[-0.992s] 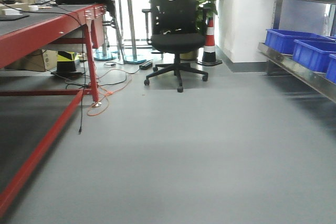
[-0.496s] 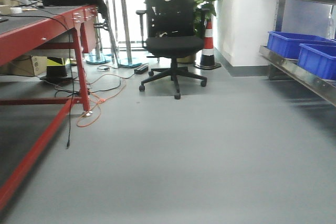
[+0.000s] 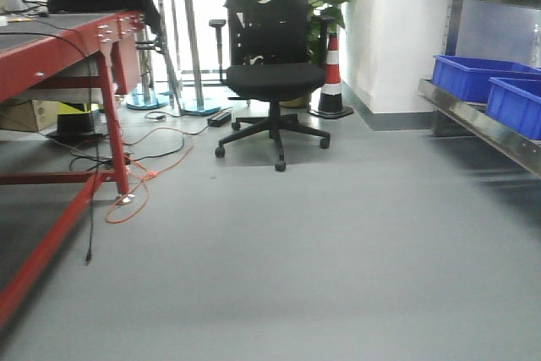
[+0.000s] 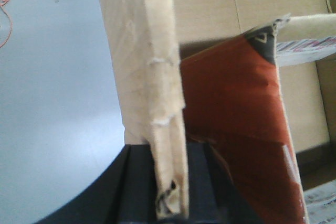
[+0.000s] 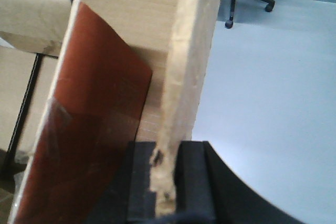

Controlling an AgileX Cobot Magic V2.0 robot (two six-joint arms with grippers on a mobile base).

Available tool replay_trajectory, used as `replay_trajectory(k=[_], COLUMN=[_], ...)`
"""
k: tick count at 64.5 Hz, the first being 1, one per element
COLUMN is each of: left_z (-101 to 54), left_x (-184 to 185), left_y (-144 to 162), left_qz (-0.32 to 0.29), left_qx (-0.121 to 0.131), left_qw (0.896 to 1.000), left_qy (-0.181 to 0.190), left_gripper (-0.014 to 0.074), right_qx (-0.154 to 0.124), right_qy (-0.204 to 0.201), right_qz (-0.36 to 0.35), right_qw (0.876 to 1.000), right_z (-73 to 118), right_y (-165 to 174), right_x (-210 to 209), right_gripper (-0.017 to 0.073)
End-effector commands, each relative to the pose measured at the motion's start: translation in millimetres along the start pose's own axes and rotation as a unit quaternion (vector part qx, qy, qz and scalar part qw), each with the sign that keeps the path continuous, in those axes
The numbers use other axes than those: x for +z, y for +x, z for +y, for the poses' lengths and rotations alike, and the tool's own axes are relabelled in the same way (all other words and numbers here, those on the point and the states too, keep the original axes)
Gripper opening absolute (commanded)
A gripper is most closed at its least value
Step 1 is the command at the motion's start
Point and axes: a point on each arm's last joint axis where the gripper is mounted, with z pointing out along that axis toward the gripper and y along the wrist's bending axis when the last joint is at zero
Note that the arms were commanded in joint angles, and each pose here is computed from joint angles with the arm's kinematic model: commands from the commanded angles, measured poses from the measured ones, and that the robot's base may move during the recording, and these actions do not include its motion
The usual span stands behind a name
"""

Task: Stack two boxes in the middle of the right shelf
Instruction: 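Turn the base toward the steel shelf rack with blue bins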

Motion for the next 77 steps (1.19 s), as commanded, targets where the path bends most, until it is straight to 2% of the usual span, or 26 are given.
replay_trajectory(k=[1,77], left_z=[-2.7,-2.7], left_x=[-11.6,-11.6], left_y=[-5.6,-5.6], left_qz=[-0.037,-0.037], left_qx=[0.001,0.001], left_qw=[0.999,0.999], left_qy=[0.014,0.014], left_gripper=[-0.0111,-0.0111], right_qx=[-0.010,-0.010], right_qy=[0.009,0.009], right_qz=[-0.035,-0.035], right_qw=[0.999,0.999], right_z=[-1.7,-1.7], right_y=[-6.7,-6.7], right_x=[-8.3,-8.3], right_gripper=[-0.0154,-0.0154])
